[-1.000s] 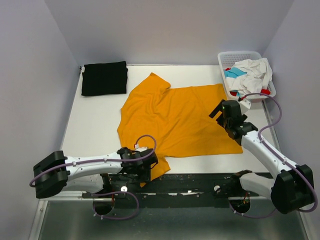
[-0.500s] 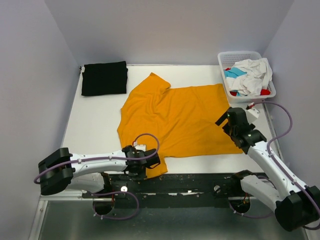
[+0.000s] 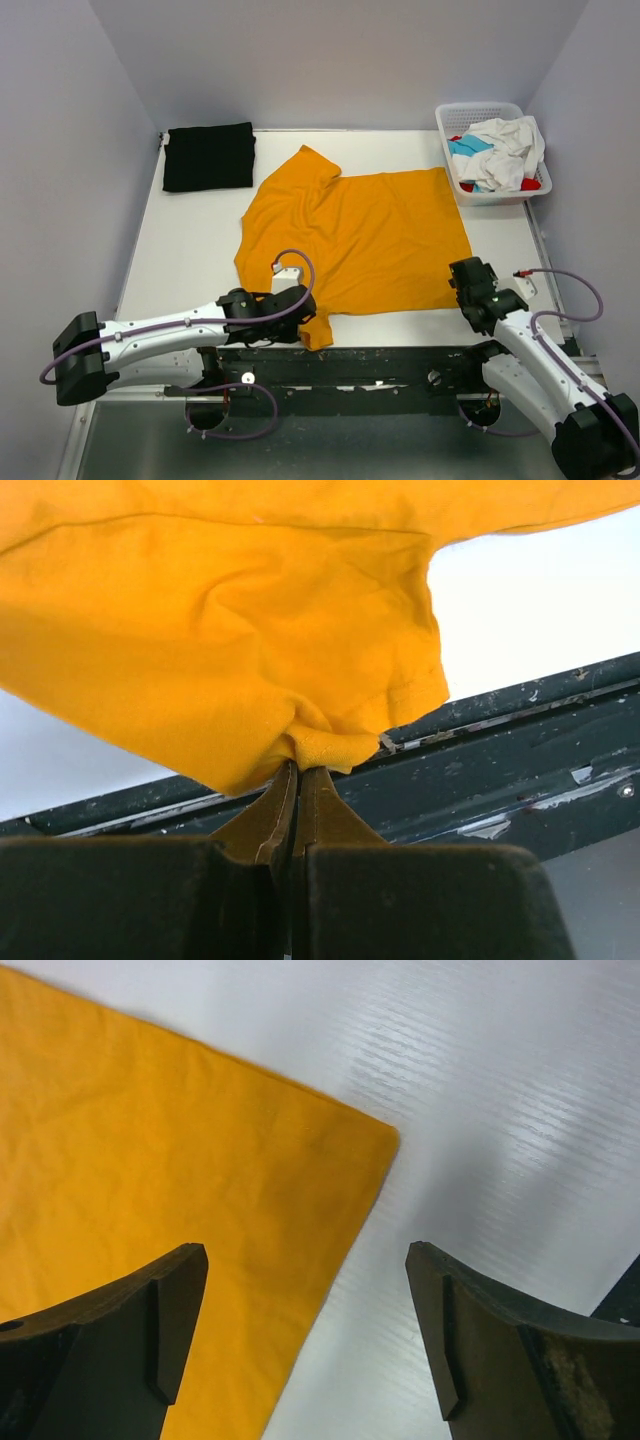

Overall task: Fold and stack the t-shirts
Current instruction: Grab the side of the flattened tshirt closest away from the robot with both arms

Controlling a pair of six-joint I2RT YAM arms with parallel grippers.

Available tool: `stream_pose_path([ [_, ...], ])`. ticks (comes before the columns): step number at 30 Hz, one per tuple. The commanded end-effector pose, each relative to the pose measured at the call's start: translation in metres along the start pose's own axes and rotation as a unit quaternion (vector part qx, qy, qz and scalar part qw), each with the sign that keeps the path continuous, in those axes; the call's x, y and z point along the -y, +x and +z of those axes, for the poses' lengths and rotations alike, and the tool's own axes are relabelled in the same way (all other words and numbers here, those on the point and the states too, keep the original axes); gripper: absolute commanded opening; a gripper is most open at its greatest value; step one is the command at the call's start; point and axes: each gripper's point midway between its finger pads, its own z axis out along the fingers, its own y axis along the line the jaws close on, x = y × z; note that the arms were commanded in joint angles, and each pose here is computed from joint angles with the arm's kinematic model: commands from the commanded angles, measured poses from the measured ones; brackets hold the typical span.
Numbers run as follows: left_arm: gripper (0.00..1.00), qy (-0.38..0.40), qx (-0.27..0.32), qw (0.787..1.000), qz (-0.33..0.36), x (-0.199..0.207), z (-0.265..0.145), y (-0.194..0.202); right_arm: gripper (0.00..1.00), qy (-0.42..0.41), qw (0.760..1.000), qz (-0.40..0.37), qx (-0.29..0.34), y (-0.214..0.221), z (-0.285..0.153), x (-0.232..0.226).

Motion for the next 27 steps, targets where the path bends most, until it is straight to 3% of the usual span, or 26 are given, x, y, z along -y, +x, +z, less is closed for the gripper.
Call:
stream_pose_path([
  [1,0.0,0.039,0.014,0.999,0.027,0.013,0.003,-0.005,0.84,0.001,0.998,0.068,0.018,0.0,0.009,0.002],
  [10,0.0,0.032,0.036,0.999,0.005,0.001,-0.001,-0.011,0.6,0.013,0.997,0.068,0.019,0.015,0.028,0.011],
  [17,0.0,0.019,0.043,0.999,-0.009,-0.006,-0.002,-0.016,0.32,-0.001,0.997,0.064,0.035,0.011,0.032,0.004],
  [18,0.0,0.021,0.041,0.999,-0.013,-0.006,-0.002,-0.016,0.27,-0.005,0.997,0.065,0.038,0.008,0.031,0.002],
  [20,0.0,0.014,0.028,0.999,-0.017,-0.011,-0.002,-0.01,0.04,-0.012,0.997,0.068,0.044,0.003,0.027,0.001],
  [21,0.0,0.011,0.021,0.999,-0.021,-0.014,-0.002,-0.006,0.01,-0.016,0.996,0.078,0.047,0.0,0.023,0.0],
  [27,0.0,0.01,-0.012,0.999,-0.05,-0.031,-0.012,0.016,0.01,-0.046,0.99,0.127,0.036,-0.014,-0.002,-0.002],
])
